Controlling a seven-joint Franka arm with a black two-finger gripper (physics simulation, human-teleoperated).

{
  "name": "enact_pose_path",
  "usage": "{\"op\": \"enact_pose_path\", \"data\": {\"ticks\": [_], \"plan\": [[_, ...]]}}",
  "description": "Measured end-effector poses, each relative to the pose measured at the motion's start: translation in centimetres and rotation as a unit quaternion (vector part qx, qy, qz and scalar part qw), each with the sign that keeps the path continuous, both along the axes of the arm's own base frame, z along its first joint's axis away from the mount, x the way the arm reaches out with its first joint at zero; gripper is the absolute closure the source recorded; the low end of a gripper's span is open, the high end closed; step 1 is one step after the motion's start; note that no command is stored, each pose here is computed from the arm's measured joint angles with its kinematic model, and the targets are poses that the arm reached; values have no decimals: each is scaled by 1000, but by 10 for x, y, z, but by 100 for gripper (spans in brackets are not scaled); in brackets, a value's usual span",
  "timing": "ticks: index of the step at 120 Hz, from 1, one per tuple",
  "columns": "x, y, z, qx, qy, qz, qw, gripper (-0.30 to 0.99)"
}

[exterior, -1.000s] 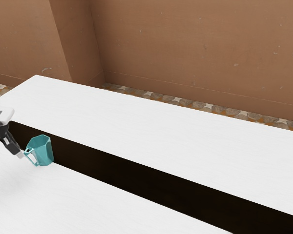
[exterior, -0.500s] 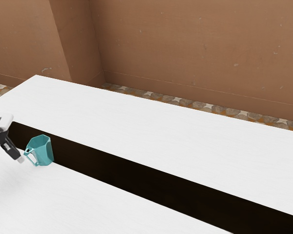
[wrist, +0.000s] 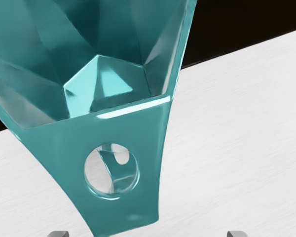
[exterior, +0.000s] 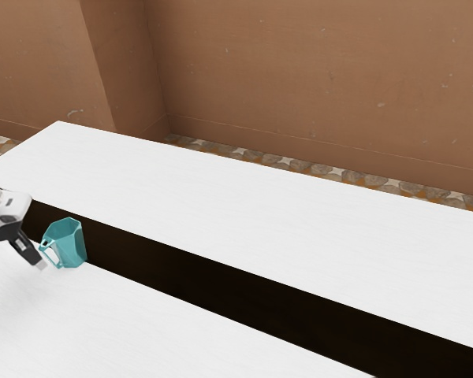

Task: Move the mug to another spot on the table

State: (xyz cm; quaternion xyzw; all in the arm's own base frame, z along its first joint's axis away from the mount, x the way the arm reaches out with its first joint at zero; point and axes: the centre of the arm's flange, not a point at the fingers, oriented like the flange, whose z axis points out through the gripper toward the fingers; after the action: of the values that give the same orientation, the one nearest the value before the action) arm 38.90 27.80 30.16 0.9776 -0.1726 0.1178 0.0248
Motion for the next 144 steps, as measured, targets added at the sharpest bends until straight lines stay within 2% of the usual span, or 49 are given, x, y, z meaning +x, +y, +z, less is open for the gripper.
{"op": "enact_pose_path", "data": {"ticks": [25,52,72,91,124,144], "plan": [[8,-3,3,-9,-29,33,999,30],[12,-6,3,-9,-42,47,998,31],[14,-8,4,-3,-48,46,998,54],[16,-7,6,5,-54,48,997,67],[20,-9,19,9,-75,48,996,76],[44,-49,28,3,-89,5,996,76]]}}
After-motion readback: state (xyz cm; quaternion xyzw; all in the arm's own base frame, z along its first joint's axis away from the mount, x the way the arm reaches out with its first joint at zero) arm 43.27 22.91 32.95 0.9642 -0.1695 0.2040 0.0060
